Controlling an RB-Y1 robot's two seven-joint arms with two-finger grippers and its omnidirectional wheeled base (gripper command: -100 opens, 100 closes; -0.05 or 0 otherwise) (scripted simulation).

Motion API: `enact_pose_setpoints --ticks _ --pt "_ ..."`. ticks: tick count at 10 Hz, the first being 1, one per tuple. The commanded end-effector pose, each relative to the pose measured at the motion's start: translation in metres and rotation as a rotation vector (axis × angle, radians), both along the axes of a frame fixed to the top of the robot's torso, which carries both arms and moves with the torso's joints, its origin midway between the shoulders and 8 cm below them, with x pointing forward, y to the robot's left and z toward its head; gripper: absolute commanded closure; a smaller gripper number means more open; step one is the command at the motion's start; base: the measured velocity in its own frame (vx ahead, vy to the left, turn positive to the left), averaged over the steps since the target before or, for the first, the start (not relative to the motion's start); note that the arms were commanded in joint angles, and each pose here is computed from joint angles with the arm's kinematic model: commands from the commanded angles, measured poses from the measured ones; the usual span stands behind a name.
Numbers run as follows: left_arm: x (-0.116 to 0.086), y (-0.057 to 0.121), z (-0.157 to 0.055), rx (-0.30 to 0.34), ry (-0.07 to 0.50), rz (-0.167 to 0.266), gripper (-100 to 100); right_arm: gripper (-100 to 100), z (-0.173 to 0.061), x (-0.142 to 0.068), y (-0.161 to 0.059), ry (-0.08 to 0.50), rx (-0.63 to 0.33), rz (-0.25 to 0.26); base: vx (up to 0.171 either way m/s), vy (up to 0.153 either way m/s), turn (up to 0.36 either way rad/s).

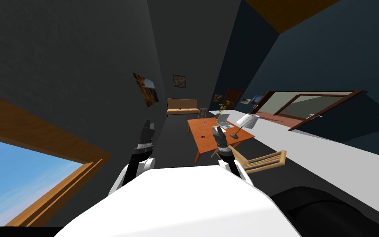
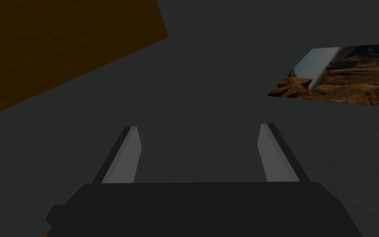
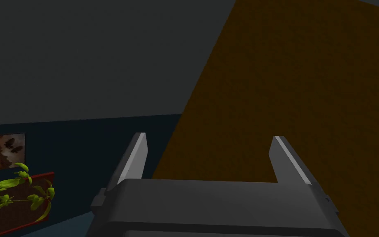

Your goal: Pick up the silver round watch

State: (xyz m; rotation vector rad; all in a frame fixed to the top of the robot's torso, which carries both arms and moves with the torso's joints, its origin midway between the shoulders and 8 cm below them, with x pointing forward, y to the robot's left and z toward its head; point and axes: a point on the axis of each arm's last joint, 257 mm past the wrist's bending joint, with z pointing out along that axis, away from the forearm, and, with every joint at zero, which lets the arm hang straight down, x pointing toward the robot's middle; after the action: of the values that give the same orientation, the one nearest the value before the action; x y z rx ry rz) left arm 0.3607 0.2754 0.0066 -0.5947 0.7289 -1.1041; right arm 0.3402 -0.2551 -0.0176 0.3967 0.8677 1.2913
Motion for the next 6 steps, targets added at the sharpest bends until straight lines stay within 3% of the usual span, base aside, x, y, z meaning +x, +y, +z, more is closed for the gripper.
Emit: enact_pose_setpoints --ticks 1,3,6 --pt "0.000 0.000 0.000 0.000 0.000 0.000 0 -100 -0.020 0.005 0.001 0.041 -0.075 -0.003 0.022 0.100 0.067" --pt "0.000 0.000 0.000 0.000 0.000 0.000 0 -100 -0.034 0.008 -0.001 0.072 -0.124 -0.007 0.010 0.093 0.042" --pt "0.000 0.000 0.000 0.000 0.000 0.000 0 -100 -0.082 0.016 -0.013 0.180 -0.262 -0.021 0.038 0.077 0.057"
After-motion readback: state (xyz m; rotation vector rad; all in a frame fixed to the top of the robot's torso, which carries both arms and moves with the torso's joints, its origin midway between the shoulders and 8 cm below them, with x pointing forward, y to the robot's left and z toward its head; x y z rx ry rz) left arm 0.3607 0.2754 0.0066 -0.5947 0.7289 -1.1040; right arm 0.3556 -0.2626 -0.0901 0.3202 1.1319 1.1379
